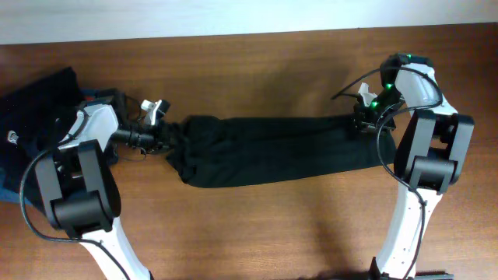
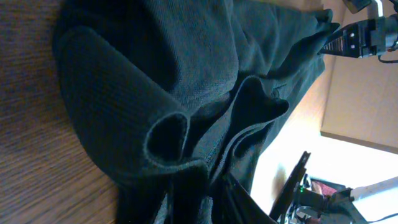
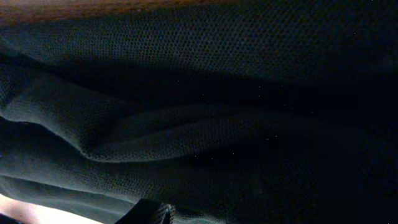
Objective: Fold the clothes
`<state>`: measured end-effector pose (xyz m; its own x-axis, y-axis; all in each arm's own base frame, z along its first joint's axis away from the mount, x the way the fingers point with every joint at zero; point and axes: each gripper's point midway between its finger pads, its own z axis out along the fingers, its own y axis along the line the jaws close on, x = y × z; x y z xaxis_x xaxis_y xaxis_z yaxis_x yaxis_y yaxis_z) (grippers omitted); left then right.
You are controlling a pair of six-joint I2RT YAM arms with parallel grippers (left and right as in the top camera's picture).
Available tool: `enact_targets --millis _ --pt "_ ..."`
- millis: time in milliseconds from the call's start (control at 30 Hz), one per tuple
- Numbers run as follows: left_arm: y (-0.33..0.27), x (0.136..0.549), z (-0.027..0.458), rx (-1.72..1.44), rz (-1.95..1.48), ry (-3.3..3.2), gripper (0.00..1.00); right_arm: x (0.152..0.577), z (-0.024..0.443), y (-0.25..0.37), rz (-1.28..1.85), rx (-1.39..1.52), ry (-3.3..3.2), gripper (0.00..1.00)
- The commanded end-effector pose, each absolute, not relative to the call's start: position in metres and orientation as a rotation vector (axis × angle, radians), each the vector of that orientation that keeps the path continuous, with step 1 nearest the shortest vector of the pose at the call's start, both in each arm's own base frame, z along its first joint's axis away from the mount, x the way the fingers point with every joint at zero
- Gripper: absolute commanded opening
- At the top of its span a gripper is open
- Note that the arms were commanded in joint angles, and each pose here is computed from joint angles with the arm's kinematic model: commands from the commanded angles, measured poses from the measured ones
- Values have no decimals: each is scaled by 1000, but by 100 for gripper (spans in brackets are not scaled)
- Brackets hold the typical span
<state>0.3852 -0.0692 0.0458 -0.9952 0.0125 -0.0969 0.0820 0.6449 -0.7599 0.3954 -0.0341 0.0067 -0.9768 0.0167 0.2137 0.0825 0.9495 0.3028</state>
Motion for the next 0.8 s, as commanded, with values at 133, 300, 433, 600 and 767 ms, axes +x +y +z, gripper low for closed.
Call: enact_targets --millis 133,300,433,600,767 --pt "-83 375 32 195 -1186 2867 28 393 12 -38 -434 -62 -2904 29" --pt "-96 367 22 297 -1084 2941 28 393 12 -38 -434 -62 -2903 29" --pt "-103 361 15 365 -1000 2994 25 392 12 -37 -435 -63 -2900 29" --pt "-88 362 7 305 -852 3069 1 390 13 -37 -436 -64 -2893 26" --pt "-40 385 24 171 -550 3095 1 395 22 -37 -445 -63 -2904 25"
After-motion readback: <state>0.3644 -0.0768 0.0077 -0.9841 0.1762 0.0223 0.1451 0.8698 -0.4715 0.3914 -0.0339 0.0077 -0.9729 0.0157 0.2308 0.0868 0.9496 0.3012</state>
